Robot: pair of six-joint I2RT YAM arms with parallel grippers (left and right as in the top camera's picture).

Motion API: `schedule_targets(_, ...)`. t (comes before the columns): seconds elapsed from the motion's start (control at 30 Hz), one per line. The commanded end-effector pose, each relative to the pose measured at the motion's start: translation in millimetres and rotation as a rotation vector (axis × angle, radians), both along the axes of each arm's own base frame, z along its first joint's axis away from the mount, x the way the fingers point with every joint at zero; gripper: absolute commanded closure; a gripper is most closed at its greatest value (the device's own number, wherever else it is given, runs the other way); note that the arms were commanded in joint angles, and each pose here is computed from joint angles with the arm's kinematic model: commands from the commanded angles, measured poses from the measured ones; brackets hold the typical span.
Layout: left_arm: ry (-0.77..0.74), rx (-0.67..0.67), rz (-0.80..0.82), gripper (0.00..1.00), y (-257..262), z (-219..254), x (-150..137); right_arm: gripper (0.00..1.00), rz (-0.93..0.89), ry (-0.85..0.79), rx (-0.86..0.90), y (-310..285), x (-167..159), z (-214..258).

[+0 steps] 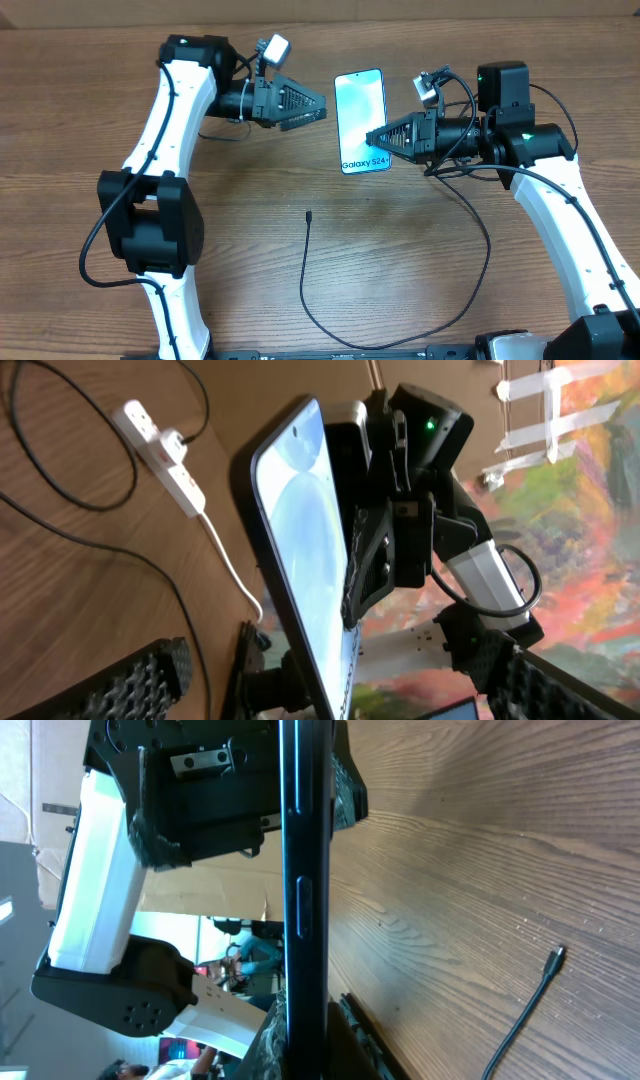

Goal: Plug charger to phone and switch on socket

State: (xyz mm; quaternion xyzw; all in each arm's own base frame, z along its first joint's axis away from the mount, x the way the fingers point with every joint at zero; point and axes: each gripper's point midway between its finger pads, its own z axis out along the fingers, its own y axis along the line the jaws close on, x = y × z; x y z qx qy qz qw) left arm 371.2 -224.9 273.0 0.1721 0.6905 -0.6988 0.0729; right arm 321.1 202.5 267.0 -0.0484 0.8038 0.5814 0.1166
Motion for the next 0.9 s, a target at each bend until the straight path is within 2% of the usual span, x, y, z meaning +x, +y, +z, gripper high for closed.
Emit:
schedule_targets(0.0, -0.012, -0.024, -0.031, 0.11, -12.9, 16.6, -9.8, 0.96, 0.034, -0.036, 0.047, 4.2, -4.3, 21.4)
schedule_targets(0.17, 0.044, -0.015, -0.066, 0.21, -26.0, 16.1, -14.4, 0.96, 0.033, -0.046, 0.049, 4.4, -3.0, 22.7)
schedule_targets(0.43, 0.092, -0.005, -0.105, 0.23, -41.9, 15.7, -12.2, 0.96, 0.058, -0.040, 0.048, 12.4, -8.8, 21.9)
schedule_targets(0.6, 0.119, 0.001, -0.109, 0.31, -45.1, 16.7, -4.7, 0.96, 0.055, -0.039, 0.033, 15.3, -9.1, 19.4)
schedule_targets(0.77, 0.125, 0.003, -0.109, 0.35, -46.6, 18.1, 1.8, 0.96, 0.048, -0.039, 0.009, 19.2, -8.8, 15.4)
schedule_targets(0.87, 0.124, 0.003, -0.111, 0.43, -47.9, 18.9, 3.7, 0.96, 0.020, -0.018, -0.021, 20.5, -5.9, 10.1)
